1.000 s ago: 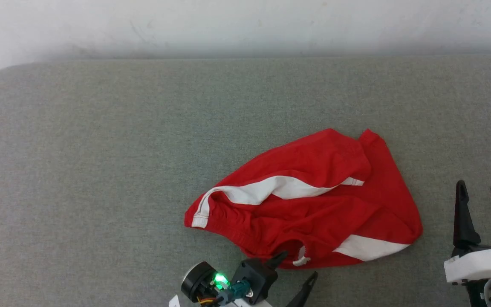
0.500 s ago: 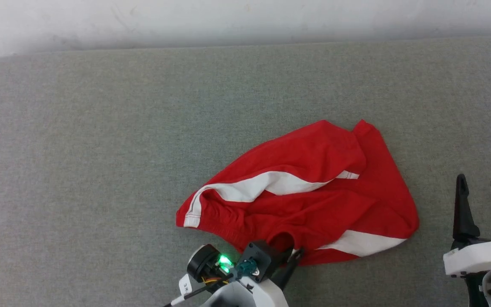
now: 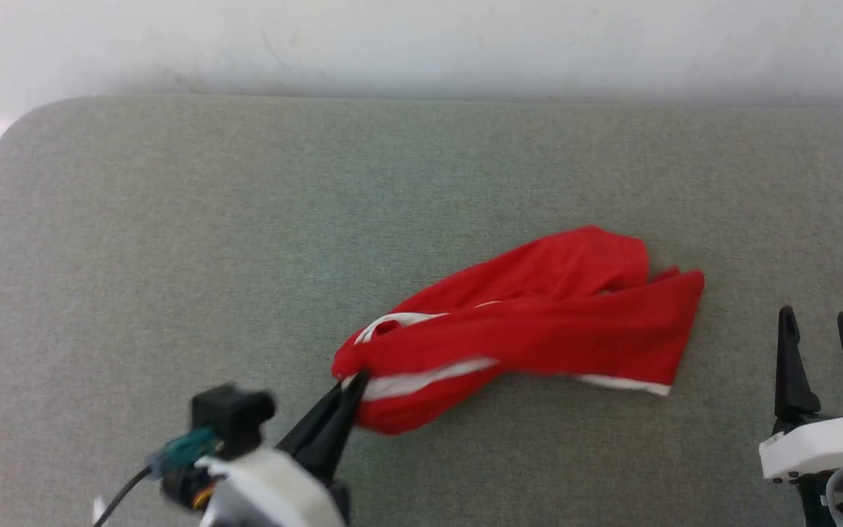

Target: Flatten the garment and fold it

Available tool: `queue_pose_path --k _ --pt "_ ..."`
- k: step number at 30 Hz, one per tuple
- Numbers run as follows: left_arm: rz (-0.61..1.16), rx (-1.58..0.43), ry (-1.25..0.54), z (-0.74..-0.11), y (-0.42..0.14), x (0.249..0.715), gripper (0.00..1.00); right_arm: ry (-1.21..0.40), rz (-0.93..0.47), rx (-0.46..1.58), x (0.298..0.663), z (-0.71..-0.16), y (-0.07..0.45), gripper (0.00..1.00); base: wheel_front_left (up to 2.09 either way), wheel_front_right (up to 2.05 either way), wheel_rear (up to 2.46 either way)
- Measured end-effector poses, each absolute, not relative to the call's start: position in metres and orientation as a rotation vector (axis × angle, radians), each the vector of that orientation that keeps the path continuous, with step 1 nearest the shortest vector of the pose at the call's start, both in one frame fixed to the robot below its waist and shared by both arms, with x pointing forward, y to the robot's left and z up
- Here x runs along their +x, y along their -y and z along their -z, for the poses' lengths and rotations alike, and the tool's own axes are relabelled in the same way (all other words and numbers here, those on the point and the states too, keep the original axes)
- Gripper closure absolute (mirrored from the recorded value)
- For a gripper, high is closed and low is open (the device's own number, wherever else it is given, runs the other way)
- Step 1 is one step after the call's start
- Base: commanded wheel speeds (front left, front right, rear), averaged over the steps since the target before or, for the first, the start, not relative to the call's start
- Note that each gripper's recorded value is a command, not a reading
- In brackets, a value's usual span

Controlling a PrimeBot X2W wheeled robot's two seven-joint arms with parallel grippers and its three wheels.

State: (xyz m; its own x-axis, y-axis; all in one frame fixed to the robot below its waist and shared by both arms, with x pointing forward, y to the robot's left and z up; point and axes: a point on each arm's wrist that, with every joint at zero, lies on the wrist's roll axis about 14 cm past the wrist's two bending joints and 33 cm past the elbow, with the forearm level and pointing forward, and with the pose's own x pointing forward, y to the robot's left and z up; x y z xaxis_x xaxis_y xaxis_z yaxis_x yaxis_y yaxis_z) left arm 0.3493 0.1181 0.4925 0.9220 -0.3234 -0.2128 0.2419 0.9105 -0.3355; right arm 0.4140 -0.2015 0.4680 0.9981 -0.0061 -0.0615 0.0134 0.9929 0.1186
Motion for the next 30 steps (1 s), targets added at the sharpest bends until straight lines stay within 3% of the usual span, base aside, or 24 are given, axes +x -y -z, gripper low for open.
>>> queue_pose_path --k 5,6,7,8,9,15,21,26,30 --pt "0.18 -0.396 -0.459 -0.452 -0.152 0.298 1.0 -0.077 -0.017 0.111 0.415 -0.467 0.193 0.0 0.0 0.0 0.0" --pt "0.167 -0.415 -0.489 -0.445 -0.154 0.289 0.88 -0.081 -0.022 0.111 0.415 -0.467 0.191 0.0 0.0 0.0 0.0" --pt "0.154 -0.427 -0.512 -0.44 -0.156 0.282 0.61 -0.087 -0.029 0.108 0.416 -0.466 0.189 0.0 0.0 0.0 0.0" --pt "0.145 -0.431 -0.53 -0.435 -0.156 0.277 0.04 -0.09 -0.034 0.105 0.416 -0.466 0.187 0.0 0.0 0.0 0.0" --pt "0.137 -0.435 -0.542 -0.431 -0.157 0.274 0.0 -0.096 -0.04 0.102 0.416 -0.465 0.185 0.0 0.0 0.0 0.0" --pt "0.1 -0.54 -0.435 -0.446 -0.153 0.283 0.0 -0.103 -0.059 0.099 0.418 -0.467 0.179 0.0 0.0 0.0 0.0" --pt "0.049 -0.583 -0.12 -0.511 -0.184 0.311 0.0 -0.089 -0.06 0.094 0.417 -0.474 0.179 0.0 0.0 0.0 0.0" --pt "-0.182 -0.311 0.132 -0.547 -0.244 0.322 0.0 -0.09 -0.05 0.093 0.414 -0.473 0.183 0.0 0.0 0.0 0.0" --pt "-0.247 -0.019 0.168 -0.546 -0.251 0.324 0.0 -0.098 -0.045 0.094 0.411 -0.471 0.185 0.0 0.0 0.0 0.0"
